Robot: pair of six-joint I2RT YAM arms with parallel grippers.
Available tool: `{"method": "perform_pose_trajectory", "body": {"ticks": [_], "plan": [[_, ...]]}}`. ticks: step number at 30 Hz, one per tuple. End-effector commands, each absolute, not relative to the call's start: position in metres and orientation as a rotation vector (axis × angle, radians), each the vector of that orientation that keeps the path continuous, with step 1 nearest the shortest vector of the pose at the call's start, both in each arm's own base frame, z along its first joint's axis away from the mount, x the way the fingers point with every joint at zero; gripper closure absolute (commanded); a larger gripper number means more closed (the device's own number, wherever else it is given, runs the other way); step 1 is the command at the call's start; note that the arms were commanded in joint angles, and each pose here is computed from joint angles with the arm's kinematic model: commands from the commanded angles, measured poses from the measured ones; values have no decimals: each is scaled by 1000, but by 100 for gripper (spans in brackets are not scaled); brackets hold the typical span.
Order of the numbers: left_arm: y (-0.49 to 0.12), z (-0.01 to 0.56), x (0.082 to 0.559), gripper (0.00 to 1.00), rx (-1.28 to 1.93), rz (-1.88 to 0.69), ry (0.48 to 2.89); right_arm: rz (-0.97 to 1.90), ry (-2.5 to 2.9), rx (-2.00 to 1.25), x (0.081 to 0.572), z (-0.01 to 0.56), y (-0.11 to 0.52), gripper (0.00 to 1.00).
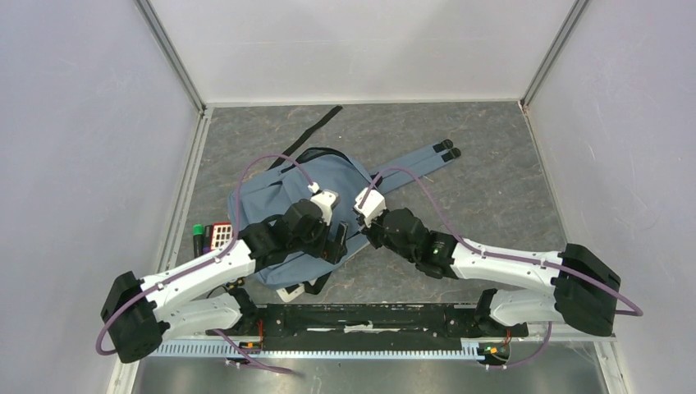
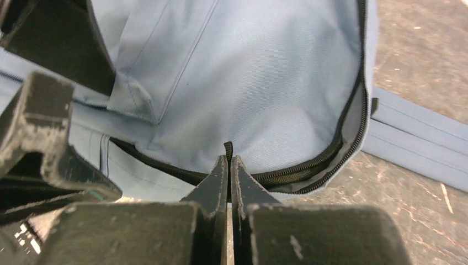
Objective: Pack the student bag
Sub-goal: Zip the student bag at the center of the board.
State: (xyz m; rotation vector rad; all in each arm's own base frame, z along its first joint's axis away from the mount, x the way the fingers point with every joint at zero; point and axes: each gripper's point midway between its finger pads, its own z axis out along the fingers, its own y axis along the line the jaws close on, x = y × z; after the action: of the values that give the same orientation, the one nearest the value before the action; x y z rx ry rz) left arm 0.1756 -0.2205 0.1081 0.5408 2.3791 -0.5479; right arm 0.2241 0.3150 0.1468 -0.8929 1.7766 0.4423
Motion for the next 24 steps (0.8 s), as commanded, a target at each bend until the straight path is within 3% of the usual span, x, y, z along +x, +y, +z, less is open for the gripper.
{"method": "perform_pose_trajectory", "body": {"ticks": [1,7,19,24], "plan": [[-261,150,199,0,605,-628,2156,366,1639,-678,242,191,303,100],[-279,164,201,5,627,-648,2069,377,1565,-552,242,220,289,100],[-282,191,201,0,663,-461,1891,436,1581,-522,238,226,292,100],[-286,204,202,0,635,-506,1819,449,1585,-506,237,227,292,100]]}}
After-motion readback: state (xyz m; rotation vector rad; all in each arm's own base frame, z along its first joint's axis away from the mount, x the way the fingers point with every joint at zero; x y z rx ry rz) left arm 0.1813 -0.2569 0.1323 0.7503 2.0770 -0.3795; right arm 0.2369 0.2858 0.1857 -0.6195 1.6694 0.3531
